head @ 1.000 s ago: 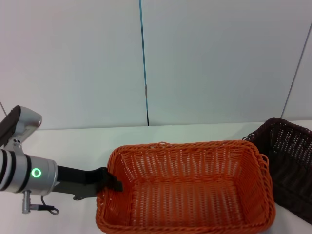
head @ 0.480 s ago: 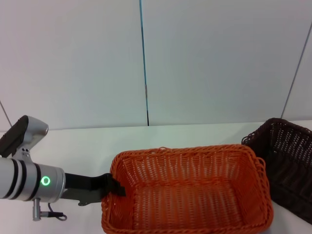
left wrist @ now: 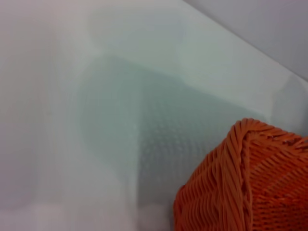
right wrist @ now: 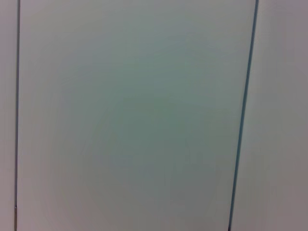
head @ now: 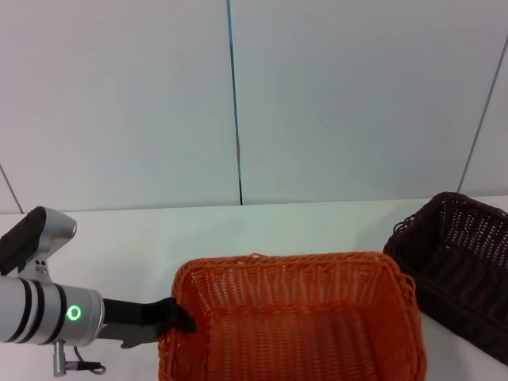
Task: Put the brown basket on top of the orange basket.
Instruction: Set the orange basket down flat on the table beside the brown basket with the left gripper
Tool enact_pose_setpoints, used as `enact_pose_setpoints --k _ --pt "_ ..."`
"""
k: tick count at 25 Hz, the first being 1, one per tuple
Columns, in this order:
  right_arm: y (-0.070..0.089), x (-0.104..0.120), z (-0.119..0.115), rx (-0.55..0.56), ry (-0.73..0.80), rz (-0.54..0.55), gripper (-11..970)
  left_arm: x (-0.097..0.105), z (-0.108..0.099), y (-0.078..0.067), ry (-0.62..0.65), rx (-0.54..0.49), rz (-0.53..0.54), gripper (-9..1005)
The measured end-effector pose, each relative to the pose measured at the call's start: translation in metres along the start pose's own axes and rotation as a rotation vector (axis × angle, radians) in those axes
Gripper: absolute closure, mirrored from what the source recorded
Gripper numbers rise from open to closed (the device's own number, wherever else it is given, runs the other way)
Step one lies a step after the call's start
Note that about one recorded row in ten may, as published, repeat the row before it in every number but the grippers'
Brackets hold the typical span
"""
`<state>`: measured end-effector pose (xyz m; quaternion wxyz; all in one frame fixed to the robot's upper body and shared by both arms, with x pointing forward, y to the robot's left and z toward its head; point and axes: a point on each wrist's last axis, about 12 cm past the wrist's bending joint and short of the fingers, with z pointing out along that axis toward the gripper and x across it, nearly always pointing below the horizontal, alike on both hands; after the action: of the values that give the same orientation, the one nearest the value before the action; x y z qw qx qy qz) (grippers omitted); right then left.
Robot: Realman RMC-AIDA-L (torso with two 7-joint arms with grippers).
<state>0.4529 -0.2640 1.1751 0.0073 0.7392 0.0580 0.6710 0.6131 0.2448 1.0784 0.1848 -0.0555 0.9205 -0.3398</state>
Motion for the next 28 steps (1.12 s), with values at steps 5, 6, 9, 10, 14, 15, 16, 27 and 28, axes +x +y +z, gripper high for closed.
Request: enact_pose_setpoints --k 5,6,9,10,14,15,16,27,28 --pt "0.000 0.001 0.000 0.001 0.004 0.000 44 0.002 0.002 0.006 -0.020 -0.020 0.010 846" --pt "0.000 0.001 0.000 0.001 0.004 0.000 45 0.003 0.002 0.006 -0.022 -0.022 0.011 846" --pt "0.000 0.001 0.000 0.001 0.005 0.000 45 0.005 0.006 0.008 -0.029 -0.032 0.012 846" --pt "0.000 0.002 0.000 0.002 0.005 0.000 45 0.006 0.007 0.009 -0.029 -0.037 0.016 846" --pt "-0.001 0.002 0.001 0.003 0.006 -0.001 44 0.010 0.011 0.009 -0.012 -0.063 0.049 846" --pt "-0.001 0.002 0.001 0.003 0.007 -0.001 44 0.011 0.012 0.010 -0.010 -0.068 0.054 847" --pt "-0.001 0.002 0.001 0.003 0.007 -0.001 44 0.011 0.012 0.010 -0.008 -0.072 0.057 847" --pt "0.000 0.003 0.002 0.004 0.011 -0.003 44 0.014 0.012 0.008 0.010 -0.053 0.054 848" --pt "0.000 0.003 0.003 0.004 0.011 -0.003 44 0.014 0.012 0.008 0.010 -0.053 0.054 844"
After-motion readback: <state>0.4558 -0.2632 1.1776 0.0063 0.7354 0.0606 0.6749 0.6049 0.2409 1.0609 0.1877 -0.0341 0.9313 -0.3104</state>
